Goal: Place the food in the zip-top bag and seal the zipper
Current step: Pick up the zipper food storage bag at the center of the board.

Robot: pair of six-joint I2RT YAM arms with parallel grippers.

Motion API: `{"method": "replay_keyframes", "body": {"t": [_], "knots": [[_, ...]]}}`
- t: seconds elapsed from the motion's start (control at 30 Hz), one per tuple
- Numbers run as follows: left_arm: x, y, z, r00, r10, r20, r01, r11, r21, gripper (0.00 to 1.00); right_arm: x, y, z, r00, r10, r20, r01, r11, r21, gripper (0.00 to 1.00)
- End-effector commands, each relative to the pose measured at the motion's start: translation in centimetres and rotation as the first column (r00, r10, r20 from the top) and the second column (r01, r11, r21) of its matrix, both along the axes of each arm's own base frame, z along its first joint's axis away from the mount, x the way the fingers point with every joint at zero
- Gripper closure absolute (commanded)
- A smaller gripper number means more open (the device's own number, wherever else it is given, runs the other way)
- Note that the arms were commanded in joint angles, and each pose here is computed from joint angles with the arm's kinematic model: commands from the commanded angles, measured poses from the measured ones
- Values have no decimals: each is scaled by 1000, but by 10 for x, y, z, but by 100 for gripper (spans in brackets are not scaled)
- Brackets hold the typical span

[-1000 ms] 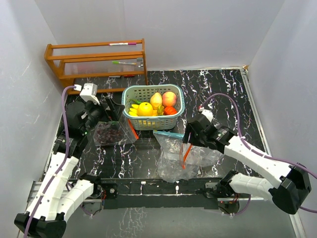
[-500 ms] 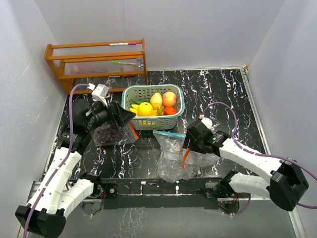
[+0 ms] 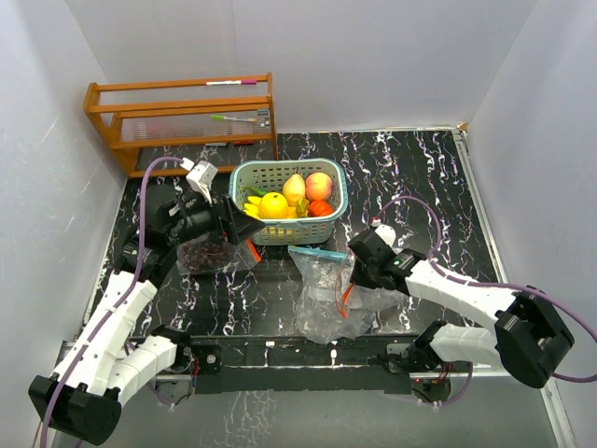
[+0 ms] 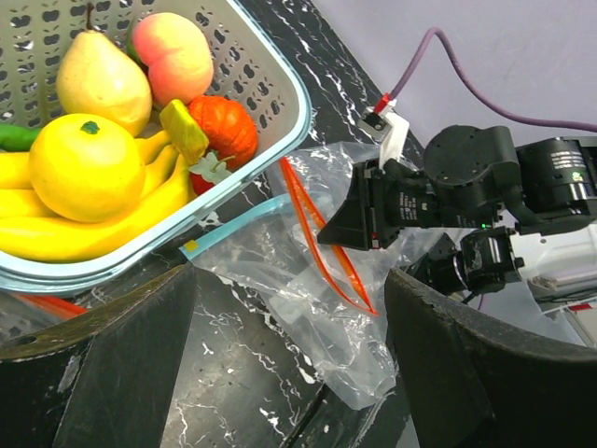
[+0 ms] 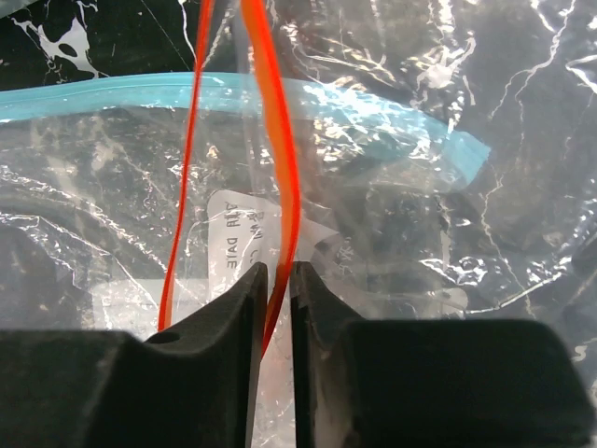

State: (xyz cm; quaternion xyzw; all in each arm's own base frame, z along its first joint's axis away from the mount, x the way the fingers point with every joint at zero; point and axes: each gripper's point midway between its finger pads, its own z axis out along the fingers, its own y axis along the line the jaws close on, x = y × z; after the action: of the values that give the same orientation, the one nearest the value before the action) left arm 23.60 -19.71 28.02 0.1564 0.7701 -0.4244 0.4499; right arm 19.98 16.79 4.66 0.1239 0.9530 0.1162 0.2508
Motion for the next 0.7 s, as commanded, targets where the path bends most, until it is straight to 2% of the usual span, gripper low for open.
{"method": "replay_keyframes", "body": {"t": [0.0,0.07,0.2,0.37,0.53,0.67], "knots": [[-12,-10,4,997,-75,-6,75,996,-48,21,14,-2,8,997,-24,75,24,1000,1,85],[-15,-14,4,996,-93,-13,92,994,-66,21,15,-4,11,996,-27,89,28,1000,-4,92],[-18,-17,0,994,-107,-31,105,992,-75,21,18,-4,27,989,-32,142,28,999,30,92],[-21,-27,0,988,-147,-44,142,985,-93,25,26,-1,78,960,-29,280,-2,994,110,92],[-36,-62,-3,970,-236,-53,231,969,-82,27,32,-3,133,924,-64,378,0,986,167,92],[-46,-101,-12,960,-270,-76,267,962,-53,28,37,5,160,905,-28,424,-53,983,176,92]]}}
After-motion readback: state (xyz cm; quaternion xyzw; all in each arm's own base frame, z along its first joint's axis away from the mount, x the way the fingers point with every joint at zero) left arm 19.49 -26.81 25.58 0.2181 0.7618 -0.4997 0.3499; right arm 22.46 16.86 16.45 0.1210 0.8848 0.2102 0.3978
